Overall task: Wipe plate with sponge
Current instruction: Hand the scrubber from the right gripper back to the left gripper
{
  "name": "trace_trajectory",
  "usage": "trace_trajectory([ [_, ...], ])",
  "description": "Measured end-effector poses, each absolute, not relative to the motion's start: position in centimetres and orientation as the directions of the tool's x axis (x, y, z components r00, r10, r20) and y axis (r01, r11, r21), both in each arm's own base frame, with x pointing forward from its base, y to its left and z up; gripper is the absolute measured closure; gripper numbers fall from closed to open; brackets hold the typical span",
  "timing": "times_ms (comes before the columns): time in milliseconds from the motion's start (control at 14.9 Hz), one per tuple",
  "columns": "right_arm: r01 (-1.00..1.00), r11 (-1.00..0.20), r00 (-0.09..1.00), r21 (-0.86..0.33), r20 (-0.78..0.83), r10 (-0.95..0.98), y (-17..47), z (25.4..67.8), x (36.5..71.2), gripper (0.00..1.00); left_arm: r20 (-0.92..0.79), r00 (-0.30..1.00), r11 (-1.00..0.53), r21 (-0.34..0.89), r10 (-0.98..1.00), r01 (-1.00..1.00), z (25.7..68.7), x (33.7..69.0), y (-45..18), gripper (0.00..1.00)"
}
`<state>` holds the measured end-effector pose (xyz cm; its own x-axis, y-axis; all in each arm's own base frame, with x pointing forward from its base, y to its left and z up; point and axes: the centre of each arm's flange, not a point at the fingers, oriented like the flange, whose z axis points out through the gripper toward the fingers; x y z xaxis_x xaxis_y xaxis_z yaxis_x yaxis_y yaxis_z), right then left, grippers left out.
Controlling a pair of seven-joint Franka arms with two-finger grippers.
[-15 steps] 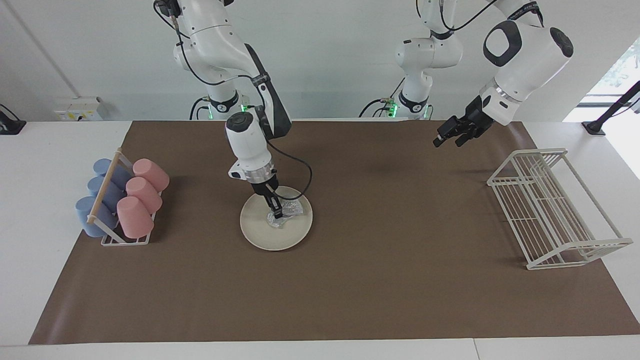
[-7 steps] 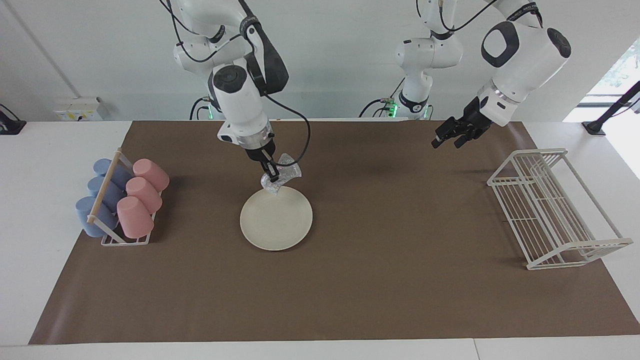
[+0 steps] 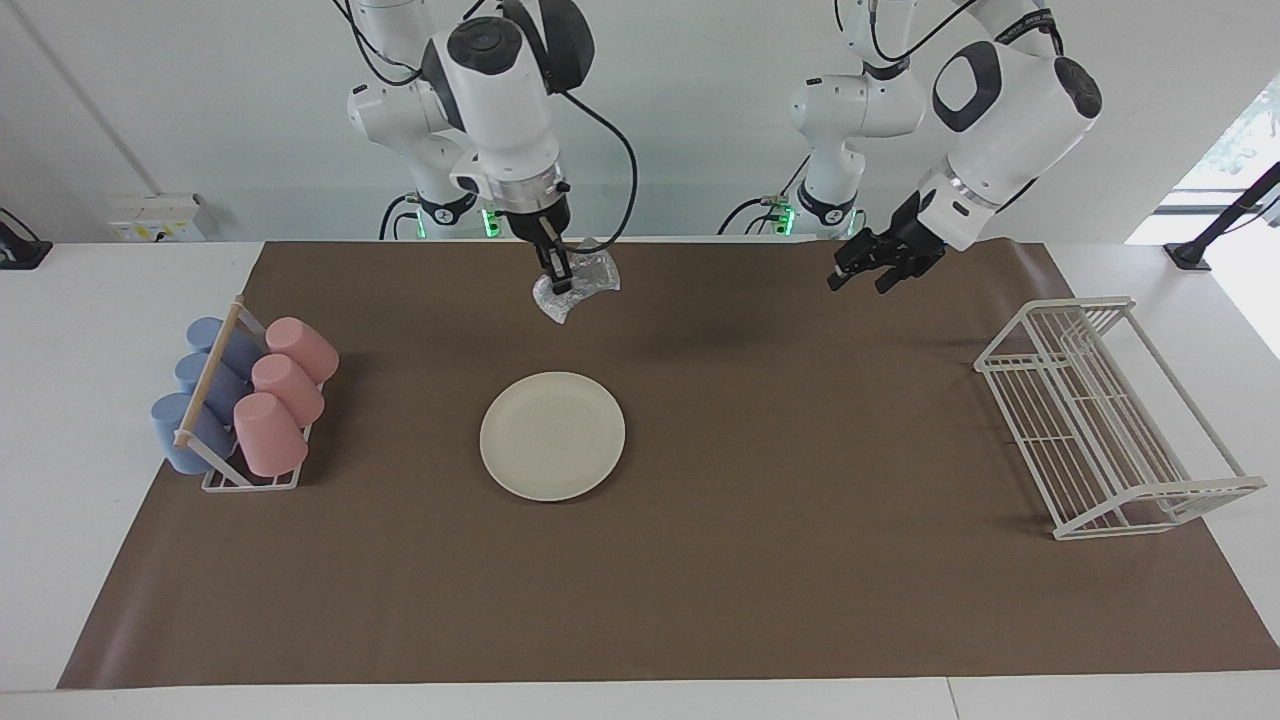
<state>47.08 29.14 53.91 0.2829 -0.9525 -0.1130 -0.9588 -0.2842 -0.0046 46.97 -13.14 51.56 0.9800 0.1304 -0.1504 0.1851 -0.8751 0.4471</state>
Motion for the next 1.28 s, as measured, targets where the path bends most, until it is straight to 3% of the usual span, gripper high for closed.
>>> trace_trajectory([
  [269,-0.972,-0.236,0.235,-0.005,-0.107,-0.966,34.7,54.7,43.4,0.92,-0.249,0.959,-0.742,0.615,0.139,0.267,51.7,46.3,-16.0,0.00],
  [605,-0.979,-0.201,0.202,-0.027,-0.117,-0.972,35.8,55.3,42.9,0.92,-0.379,0.918,-0.555,0.742,0.118,0.377,51.0,44.5,-19.2,0.00],
  [1277,-0.986,-0.156,0.163,-0.063,-0.126,-0.978,35.0,54.0,45.4,0.92,-0.464,0.872,-0.400,0.777,0.158,0.486,47.5,42.0,-26.1,0.02],
])
